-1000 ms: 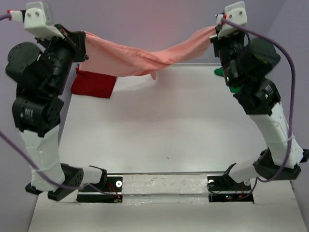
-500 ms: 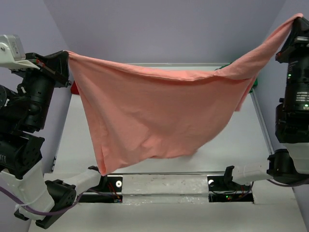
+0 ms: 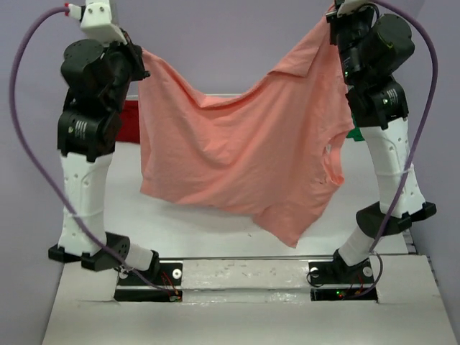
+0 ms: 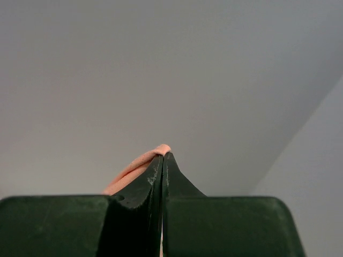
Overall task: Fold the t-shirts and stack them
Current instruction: Flatten out the tshirt
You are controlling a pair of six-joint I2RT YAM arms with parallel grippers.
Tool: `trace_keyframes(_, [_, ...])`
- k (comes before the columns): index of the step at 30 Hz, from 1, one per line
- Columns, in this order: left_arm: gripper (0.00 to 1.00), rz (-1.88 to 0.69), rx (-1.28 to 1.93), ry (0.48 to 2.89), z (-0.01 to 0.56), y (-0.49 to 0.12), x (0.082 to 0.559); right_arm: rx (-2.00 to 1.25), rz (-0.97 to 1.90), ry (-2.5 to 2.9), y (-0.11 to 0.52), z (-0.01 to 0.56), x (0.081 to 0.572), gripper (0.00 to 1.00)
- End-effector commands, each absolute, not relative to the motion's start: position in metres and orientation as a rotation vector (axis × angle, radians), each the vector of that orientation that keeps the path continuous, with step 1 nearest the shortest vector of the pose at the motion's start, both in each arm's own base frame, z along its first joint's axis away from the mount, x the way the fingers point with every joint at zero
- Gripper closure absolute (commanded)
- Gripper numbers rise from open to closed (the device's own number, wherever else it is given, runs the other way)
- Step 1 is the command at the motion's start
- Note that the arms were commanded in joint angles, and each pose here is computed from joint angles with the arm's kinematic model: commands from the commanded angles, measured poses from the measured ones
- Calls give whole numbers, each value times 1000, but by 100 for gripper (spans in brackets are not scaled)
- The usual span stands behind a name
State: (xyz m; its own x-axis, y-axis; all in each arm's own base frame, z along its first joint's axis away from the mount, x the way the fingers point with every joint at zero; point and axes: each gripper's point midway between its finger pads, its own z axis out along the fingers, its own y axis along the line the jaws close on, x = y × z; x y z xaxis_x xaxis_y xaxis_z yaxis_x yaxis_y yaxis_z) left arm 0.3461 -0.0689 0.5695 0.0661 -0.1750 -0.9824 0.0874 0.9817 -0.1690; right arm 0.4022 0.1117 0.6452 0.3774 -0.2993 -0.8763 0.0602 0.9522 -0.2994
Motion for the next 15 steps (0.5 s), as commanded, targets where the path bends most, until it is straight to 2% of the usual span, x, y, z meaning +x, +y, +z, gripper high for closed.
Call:
trace_keyframes(1, [100,-162,-70,1459,577,-53,383,-167,-177,1181,63,648,409,100])
trace_keyframes(4, [100,-156,-74,1493,565,-40,412,-151,-241,1193,33,644,416,100])
trace_keyframes(8, [100,-172,-78,1506,562,-26,426,-144,-266,1174,24,650,410,100])
trace_keyframes(15, [100,-182,-86,1495,563,-19,412,-120,-311,1139,10,666,369,100])
